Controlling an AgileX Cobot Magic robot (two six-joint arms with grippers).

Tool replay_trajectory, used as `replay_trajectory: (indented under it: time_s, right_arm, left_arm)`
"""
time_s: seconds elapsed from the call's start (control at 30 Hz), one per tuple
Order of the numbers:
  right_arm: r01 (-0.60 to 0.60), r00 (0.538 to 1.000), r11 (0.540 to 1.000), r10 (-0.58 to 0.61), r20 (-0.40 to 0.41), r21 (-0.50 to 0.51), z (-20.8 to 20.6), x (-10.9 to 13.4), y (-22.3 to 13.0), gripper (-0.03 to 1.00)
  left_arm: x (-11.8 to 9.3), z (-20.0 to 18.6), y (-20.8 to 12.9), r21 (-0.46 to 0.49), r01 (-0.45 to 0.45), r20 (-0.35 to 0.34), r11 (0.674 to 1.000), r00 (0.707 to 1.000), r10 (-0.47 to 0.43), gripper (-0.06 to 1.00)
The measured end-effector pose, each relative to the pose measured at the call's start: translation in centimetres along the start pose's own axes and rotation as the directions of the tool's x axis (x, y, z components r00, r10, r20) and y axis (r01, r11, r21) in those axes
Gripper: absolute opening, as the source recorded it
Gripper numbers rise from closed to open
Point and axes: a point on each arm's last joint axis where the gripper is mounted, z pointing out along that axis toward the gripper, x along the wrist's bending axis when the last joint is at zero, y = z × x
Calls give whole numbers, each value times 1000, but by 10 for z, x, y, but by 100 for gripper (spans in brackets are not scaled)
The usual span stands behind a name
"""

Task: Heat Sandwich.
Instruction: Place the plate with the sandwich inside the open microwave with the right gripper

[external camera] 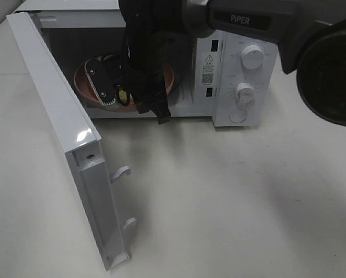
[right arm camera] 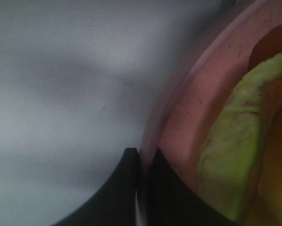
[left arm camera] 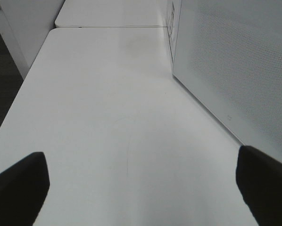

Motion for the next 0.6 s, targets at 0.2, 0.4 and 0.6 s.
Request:
replay_trajectory:
  time_s: [0.2, 0.4, 0.6]
  right_arm:
    - [-17, 1000, 1000, 17, 11, 2, 8, -7, -4, 5]
    - [-56, 998, 998, 56, 28, 2, 16, -14, -11, 5]
    - [-67, 997, 998, 67, 37, 3, 22, -18, -13, 5]
  left_arm:
    - [0, 0, 0, 0, 0, 0, 1000, 1000, 0, 99]
    - [0, 0, 0, 0, 0, 0, 1000, 1000, 0, 99]
    - [0, 0, 0, 0, 0, 0, 1000, 1000, 0, 99]
